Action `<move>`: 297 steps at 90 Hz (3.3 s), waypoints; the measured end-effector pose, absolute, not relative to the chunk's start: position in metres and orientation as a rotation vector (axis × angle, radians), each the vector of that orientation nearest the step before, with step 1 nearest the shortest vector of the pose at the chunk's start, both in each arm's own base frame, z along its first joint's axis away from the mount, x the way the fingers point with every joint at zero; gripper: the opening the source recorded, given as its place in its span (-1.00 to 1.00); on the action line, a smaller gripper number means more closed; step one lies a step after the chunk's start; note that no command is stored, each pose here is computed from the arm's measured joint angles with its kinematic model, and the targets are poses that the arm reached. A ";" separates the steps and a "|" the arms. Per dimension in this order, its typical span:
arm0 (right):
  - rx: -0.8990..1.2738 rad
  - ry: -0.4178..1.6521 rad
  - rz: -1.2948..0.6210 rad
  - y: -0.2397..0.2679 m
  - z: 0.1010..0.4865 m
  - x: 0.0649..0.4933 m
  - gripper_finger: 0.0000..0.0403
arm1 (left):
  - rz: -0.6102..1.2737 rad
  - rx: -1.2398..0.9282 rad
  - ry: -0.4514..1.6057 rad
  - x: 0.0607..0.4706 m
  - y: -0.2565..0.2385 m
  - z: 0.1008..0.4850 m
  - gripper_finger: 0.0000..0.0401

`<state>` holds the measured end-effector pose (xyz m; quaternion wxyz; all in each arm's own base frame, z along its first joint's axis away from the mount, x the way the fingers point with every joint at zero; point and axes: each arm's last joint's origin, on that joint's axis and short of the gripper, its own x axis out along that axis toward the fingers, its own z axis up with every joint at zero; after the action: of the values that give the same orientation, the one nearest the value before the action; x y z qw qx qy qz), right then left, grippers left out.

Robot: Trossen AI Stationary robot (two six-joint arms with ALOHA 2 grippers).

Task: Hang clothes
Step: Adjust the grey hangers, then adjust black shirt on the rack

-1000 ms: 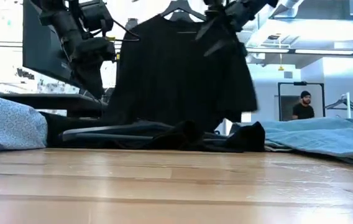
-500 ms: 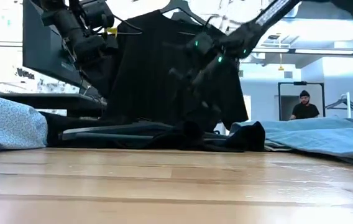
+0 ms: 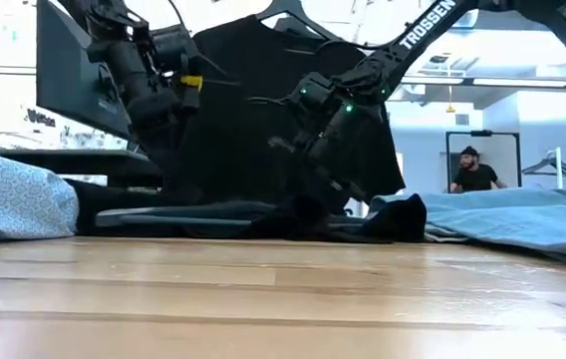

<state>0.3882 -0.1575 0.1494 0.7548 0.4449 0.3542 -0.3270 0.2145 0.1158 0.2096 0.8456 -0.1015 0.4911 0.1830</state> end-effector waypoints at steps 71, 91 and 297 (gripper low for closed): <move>0.909 0.726 -0.512 -0.096 0.216 0.420 -0.05 | 0.449 -0.331 1.105 0.185 0.132 0.171 -0.39; 1.004 0.744 -0.659 -0.117 0.176 0.424 -0.05 | 0.434 -0.352 1.084 0.186 0.132 0.171 -0.39; 0.470 0.425 -0.791 -0.342 0.292 0.292 -0.05 | 0.583 -0.395 0.510 0.183 0.124 0.337 -0.39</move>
<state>0.2923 -0.3417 0.2915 0.8744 0.2250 0.2035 -0.3786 0.1830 0.1238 0.3367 0.9070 -0.1911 0.2470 0.2824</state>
